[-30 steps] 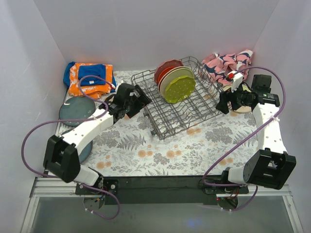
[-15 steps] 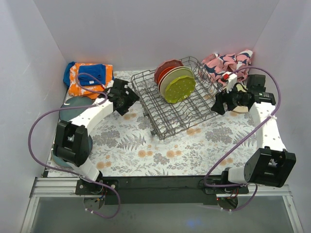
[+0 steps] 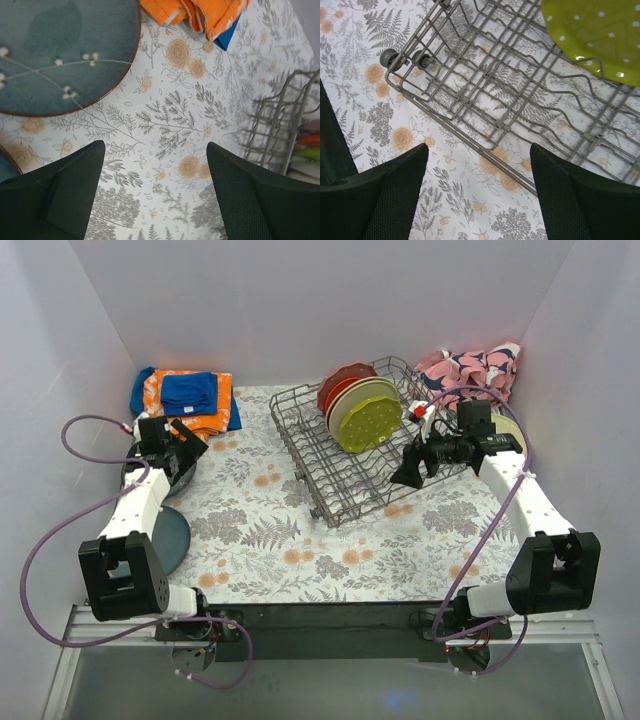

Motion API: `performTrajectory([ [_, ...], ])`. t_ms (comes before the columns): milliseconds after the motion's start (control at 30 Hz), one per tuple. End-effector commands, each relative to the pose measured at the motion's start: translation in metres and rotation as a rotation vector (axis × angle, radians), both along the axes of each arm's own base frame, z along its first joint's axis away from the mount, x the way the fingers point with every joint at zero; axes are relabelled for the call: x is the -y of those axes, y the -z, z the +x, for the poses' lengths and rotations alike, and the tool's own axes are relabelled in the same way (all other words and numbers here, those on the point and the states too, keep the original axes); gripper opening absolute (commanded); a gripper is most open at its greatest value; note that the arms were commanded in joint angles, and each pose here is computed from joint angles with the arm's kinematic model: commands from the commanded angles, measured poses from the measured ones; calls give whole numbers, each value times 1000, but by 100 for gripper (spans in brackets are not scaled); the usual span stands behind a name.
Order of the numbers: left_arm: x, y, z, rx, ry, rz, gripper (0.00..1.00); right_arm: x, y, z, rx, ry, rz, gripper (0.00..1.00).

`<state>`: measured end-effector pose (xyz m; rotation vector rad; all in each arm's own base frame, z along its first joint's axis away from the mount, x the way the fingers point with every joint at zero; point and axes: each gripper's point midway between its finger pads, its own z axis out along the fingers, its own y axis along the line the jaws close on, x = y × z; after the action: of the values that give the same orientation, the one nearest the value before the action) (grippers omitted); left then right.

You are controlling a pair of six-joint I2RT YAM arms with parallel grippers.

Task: Load the plates into the dish rack
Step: Grab a plate with the left arm

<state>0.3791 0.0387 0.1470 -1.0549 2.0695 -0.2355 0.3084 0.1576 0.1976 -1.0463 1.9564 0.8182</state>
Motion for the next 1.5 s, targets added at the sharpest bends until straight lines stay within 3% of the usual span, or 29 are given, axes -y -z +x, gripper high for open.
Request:
performTrajectory([
  [0,8,-12,18,38,337,220,78,-14,-13,-10,43,-58,84,87],
  [100,2,0,34,-89,400,270,76,-19,-5,-17,30,-78,93,88],
  [267,-18,24,54,-337,397,552,75,-19,4,-22,15,-83,85,88],
  [567,-32,49,70,-542,390,771,59,-20,-3,-25,39,-89,93,88],
  [767,-42,59,69,-600,332,866,56,-21,-5,-26,41,-92,94,88],
  [867,-44,67,67,-635,320,904,47,-20,-5,-25,42,-88,92,88],
  [1467,-51,104,63,-751,299,1029,45,-18,-6,-25,56,-83,82,88],
])
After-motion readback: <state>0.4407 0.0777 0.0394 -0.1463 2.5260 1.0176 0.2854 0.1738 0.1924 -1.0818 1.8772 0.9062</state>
